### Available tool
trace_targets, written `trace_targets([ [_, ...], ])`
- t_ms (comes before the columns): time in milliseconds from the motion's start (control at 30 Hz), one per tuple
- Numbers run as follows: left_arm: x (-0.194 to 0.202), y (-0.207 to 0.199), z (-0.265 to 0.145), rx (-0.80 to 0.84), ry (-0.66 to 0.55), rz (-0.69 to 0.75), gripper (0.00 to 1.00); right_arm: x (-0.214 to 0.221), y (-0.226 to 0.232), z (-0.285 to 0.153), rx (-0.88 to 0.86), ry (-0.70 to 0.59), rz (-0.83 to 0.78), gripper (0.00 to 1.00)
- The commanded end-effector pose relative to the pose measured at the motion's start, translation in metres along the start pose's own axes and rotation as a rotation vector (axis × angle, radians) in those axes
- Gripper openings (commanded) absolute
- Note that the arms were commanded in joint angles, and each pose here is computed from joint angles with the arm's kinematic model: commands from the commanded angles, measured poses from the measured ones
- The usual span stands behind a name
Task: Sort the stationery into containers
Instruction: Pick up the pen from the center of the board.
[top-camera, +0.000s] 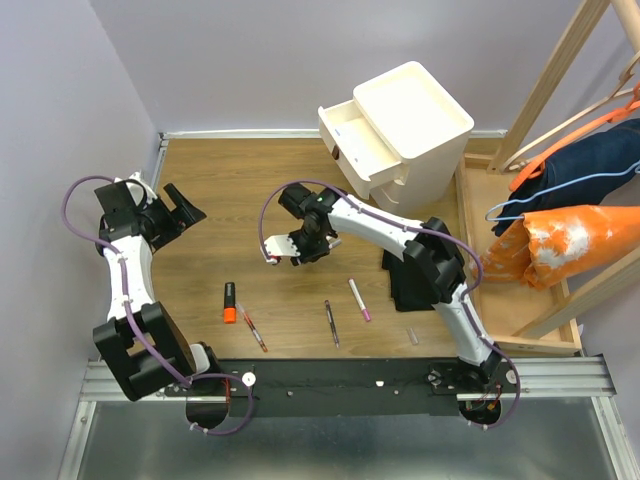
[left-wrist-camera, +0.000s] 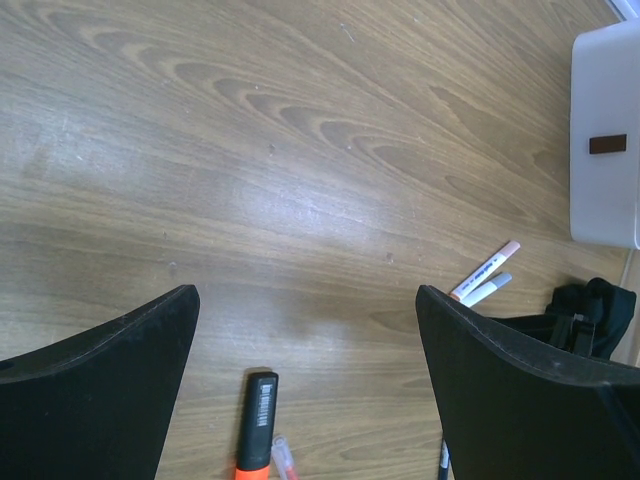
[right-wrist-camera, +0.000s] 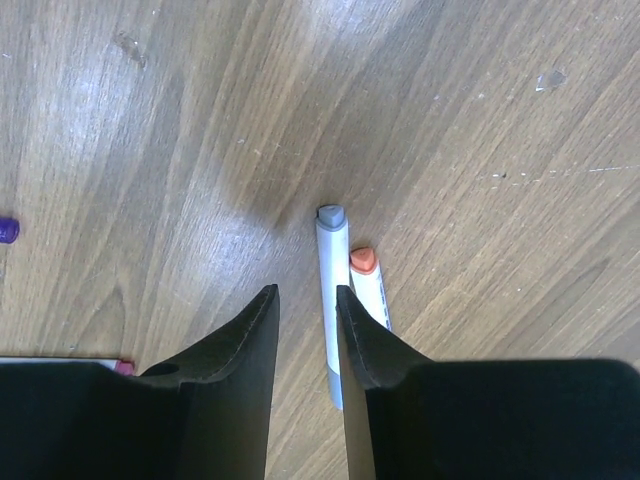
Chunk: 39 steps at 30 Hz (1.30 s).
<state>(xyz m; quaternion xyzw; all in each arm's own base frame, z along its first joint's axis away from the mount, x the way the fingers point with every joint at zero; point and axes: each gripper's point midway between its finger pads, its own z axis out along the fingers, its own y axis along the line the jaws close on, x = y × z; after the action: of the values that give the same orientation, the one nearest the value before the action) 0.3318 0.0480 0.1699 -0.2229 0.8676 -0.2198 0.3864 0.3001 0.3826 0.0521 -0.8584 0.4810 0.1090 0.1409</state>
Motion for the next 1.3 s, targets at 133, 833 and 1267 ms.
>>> trace_targets([
  [133,-0.019,-0.004,-0.001,0.012,-0.031,0.019,0.98,0.000,-0.007,0.025,0.001,-0.006,0.006,0.37],
  [833,-0.022,-0.002,0.006,0.015,-0.019,-0.001,0.98,-0.034,-0.005,-0.008,-0.094,-0.092,0.139,0.00],
  [1267,-0.047,-0.009,0.009,0.035,-0.051,-0.003,0.98,-0.079,-0.154,-0.250,0.856,-0.309,0.136,0.00],
])
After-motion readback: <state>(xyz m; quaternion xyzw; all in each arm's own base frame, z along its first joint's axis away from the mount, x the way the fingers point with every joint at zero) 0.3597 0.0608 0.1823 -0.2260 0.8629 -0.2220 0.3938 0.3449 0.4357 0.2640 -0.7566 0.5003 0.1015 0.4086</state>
